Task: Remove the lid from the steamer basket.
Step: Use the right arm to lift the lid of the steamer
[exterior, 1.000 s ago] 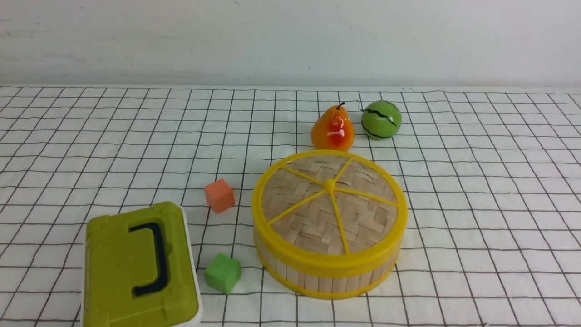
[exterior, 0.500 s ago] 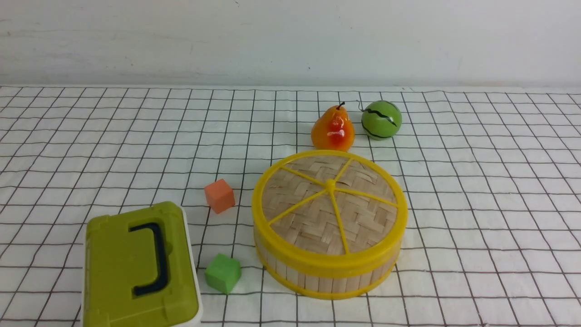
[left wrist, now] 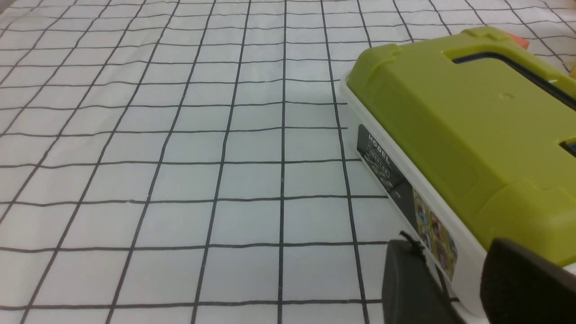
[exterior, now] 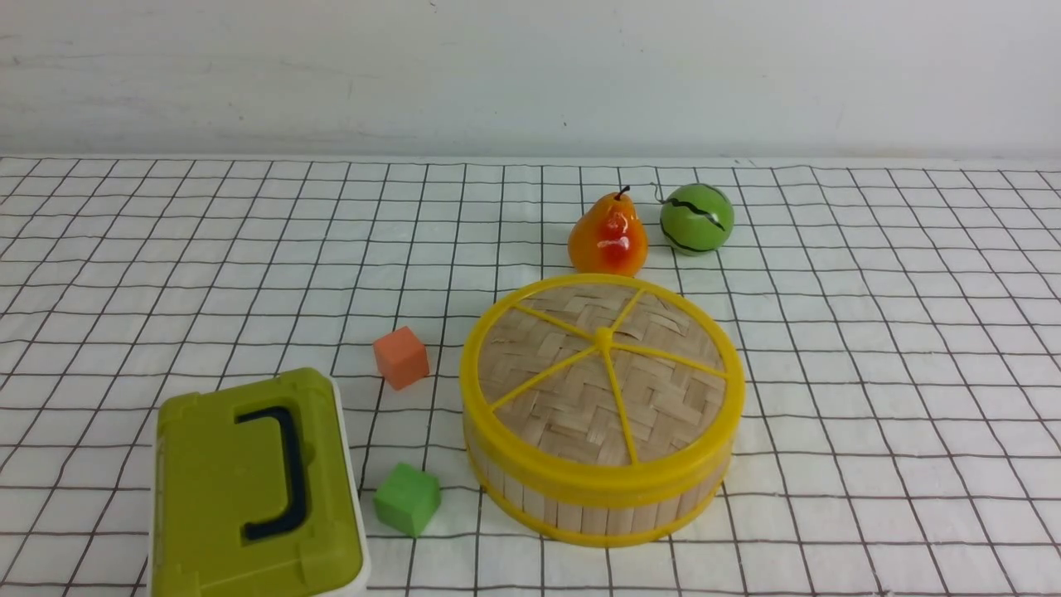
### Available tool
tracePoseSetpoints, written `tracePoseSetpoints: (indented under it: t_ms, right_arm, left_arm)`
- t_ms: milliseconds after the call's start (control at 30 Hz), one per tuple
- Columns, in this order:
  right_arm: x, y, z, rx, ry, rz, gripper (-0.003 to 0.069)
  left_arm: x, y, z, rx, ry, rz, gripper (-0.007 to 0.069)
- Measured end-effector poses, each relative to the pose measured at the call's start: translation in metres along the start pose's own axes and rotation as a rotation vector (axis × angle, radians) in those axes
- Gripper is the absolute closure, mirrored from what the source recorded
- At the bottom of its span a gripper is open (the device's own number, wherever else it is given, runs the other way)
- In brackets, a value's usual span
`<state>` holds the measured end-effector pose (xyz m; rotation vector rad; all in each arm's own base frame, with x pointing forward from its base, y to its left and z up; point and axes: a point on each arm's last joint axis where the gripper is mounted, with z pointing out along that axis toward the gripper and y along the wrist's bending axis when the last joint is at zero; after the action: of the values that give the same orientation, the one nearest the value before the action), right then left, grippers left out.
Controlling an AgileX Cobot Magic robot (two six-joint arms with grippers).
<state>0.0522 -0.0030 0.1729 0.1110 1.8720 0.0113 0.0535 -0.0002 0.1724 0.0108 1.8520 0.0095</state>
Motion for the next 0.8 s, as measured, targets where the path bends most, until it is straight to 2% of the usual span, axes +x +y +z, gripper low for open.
tracePoseSetpoints:
  t_ms: [167,200,333,433,667,800]
  right_arm:
    - [0.0,0.003,0.0,-0.038,0.0,0.123,0.0421]
    - [-0.001,0.007,0.0,-0.076,0.002,0.261,0.0421]
    - [-0.002,0.015,-0.001,-0.179,0.018,0.637,0.0421]
    - [-0.004,0.02,-0.002,-0.237,0.03,0.819,0.0421]
    - [-0.009,0.025,-0.003,-0.31,0.036,1.019,0.0421]
    - [-0.013,0.021,-0.003,-0.292,-0.039,0.949,0.0421]
  left_arm:
    - [0.0,0.0,0.0,0.0,0.0,0.0,0.0386]
    - [0.0,0.0,0.0,0.0,0.0,0.0,0.0386]
    - [0.0,0.0,0.0,0.0,0.0,0.0,0.0386]
    - [0.0,0.0,0.0,0.0,0.0,0.0,0.0386]
    - [0.0,0.0,0.0,0.0,0.0,0.0,0.0386]
    - [0.0,0.0,0.0,0.0,0.0,0.0,0.0386]
